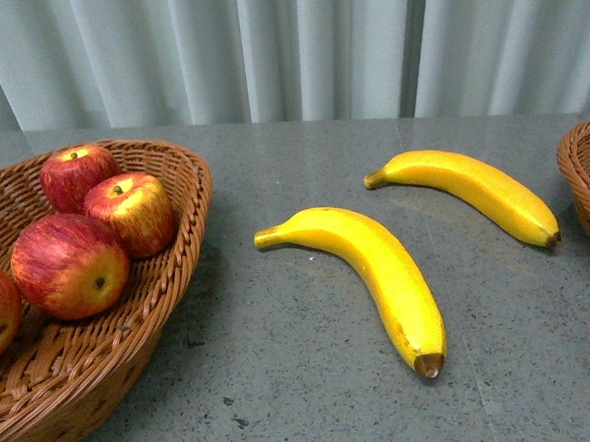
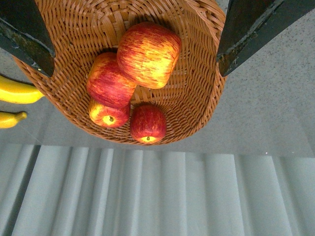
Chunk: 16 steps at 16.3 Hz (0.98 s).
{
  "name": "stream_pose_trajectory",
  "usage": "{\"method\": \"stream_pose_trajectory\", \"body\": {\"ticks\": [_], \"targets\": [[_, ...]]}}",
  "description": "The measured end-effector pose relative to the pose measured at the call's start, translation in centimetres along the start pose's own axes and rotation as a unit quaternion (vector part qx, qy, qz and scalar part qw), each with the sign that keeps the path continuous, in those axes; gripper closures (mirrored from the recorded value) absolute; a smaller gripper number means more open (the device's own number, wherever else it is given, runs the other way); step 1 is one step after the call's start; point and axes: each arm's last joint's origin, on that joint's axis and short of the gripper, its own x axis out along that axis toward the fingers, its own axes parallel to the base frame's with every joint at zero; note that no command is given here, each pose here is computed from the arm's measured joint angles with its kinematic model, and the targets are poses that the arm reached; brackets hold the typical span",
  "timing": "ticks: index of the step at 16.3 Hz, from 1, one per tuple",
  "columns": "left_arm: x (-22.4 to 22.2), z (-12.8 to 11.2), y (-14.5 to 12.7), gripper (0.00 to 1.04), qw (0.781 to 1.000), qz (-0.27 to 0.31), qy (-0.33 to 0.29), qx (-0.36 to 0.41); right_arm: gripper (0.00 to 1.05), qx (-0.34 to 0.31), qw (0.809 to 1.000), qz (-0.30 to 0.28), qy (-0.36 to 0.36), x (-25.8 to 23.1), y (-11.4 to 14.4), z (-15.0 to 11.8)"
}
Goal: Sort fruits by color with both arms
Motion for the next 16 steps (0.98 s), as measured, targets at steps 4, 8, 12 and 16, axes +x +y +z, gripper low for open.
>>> {"method": "stream_pose_trajectory", "body": {"ticks": [4,8,12,16], "targets": [[0.0,0.0,0.0,0.07,1.0,0.0,0.0,0.0,0.07,0.0,1.0,0.0,0.0,0.0,0.0,0.0],[0.0,0.0,0.0,0.07,1.0,0.0,0.0,0.0,0.07,0.089,0.991,-0.017,-0.098,2.0,0.0,2.6],[0.0,0.0,0.0,0.07,1.0,0.0,0.0,0.0,0.07,0.095,0.981,0.064,-0.159,8.5,2.9,10.3],[0.0,0.0,0.0,0.07,1.0,0.0,0.0,0.0,0.07,0.069,0.985,0.158,-0.022,16.4,9.9,11.0]]}}
